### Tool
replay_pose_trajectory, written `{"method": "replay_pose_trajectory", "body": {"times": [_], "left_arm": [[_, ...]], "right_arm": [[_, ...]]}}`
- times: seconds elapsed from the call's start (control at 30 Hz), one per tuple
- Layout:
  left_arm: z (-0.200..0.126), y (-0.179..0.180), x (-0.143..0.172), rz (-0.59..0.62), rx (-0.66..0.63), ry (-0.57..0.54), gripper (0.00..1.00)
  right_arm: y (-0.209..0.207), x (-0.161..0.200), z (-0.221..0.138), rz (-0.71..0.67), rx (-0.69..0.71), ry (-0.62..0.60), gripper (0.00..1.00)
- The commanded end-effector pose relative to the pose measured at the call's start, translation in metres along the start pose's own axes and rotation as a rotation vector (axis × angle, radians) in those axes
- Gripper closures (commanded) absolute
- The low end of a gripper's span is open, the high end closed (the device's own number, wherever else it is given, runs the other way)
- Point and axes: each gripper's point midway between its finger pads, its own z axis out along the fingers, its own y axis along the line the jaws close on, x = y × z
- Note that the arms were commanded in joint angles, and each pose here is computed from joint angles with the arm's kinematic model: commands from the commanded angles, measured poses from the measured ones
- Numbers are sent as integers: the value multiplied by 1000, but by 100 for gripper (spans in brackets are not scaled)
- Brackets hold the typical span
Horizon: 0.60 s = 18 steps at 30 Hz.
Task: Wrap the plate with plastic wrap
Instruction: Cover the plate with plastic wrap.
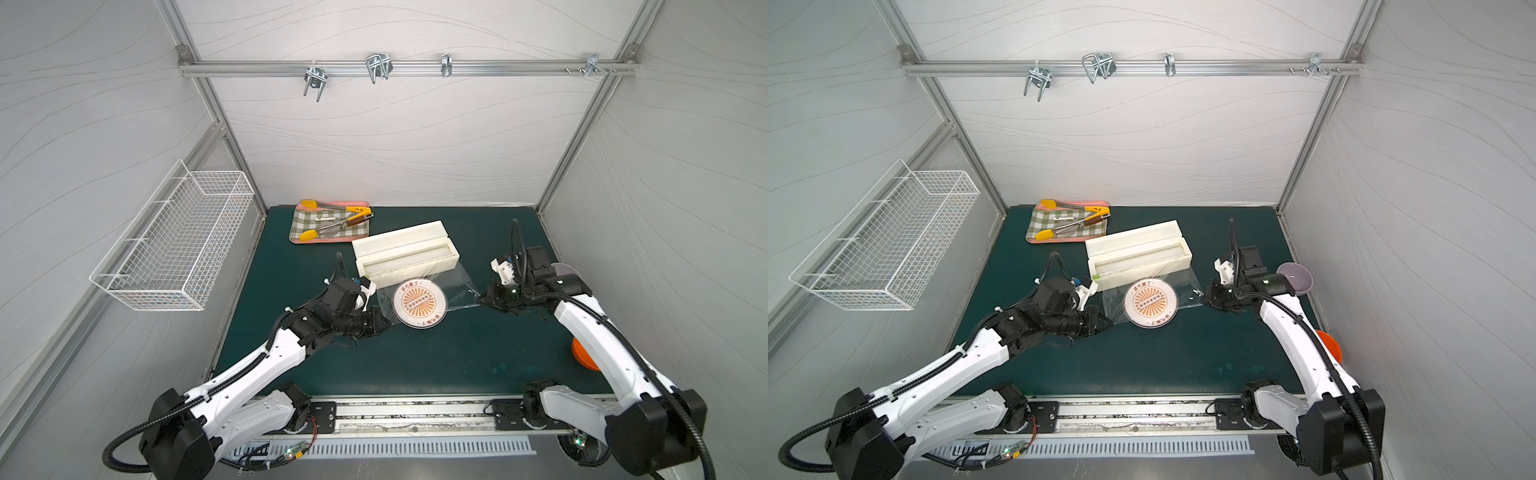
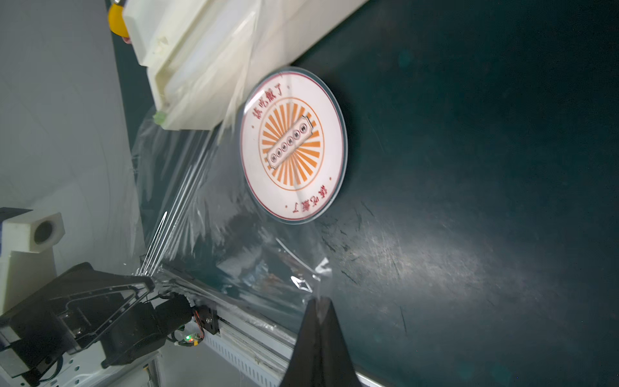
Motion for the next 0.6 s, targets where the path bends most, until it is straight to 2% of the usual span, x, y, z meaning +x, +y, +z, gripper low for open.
{"method": "replay_pose_trajectory", "body": {"times": [0.0,0.33,0.57], "left_arm": [[15,2,7,17,17,41,100],[65,55,31,86,-215,187,100],[86,74,36,77,-295,227,100]], "right_arm": [[-19,22,13,7,80,84,100],[-71,45,50,23,345,208,100],[-83,46,63,32,407,246,100]]}}
